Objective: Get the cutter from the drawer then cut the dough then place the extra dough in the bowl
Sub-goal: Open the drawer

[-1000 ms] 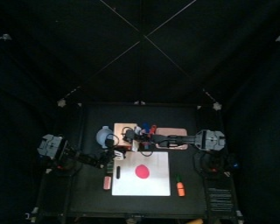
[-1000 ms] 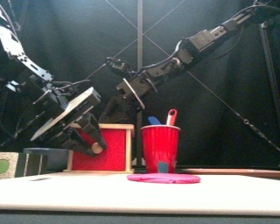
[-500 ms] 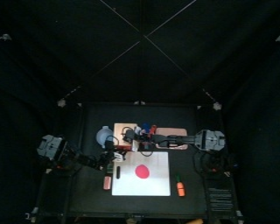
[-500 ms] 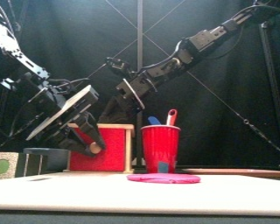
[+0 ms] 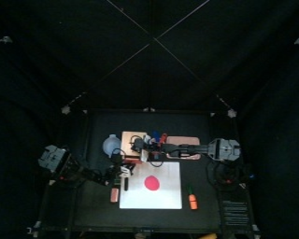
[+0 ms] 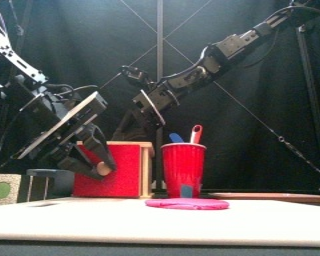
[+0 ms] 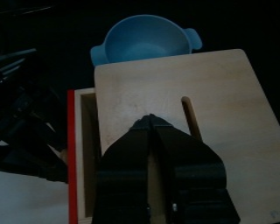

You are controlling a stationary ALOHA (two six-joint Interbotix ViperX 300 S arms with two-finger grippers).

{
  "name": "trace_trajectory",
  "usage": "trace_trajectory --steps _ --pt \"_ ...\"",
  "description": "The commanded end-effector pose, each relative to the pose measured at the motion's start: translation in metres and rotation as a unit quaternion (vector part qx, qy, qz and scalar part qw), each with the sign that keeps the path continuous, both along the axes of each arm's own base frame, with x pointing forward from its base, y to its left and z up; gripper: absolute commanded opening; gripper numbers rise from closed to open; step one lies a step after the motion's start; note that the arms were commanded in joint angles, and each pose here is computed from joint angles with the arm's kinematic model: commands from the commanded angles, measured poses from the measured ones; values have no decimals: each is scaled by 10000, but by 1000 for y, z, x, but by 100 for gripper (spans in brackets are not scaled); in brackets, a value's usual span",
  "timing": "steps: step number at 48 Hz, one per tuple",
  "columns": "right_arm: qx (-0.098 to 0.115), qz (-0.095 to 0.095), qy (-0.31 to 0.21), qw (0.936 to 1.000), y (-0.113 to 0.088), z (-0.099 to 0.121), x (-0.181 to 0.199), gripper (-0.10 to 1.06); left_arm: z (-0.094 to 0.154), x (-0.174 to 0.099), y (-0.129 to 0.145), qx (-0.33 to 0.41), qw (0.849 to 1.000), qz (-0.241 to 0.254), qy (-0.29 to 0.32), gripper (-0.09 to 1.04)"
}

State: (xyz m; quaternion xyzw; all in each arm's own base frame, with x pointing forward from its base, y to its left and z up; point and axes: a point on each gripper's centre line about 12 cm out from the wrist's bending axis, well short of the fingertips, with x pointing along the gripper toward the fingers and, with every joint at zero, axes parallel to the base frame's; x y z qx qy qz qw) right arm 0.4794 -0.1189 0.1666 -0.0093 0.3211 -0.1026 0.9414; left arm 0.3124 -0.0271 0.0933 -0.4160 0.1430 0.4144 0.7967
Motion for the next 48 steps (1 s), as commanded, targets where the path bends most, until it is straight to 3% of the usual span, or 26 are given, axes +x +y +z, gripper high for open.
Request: trace_trajectory --steps 1,24,48 --pt "33 -76 149 9999 -6 -7 -5 2 3 1 -11 -117 9999 -64 -66 57" --pt "33 -99 149 9998 -8 -7 -6 2 -3 13 -35 -309 9991 -299 -22 57" --pt "37 -99 164 9998 -8 -8 -7 2 -8 1 -45 -406 9984 -383 117 57"
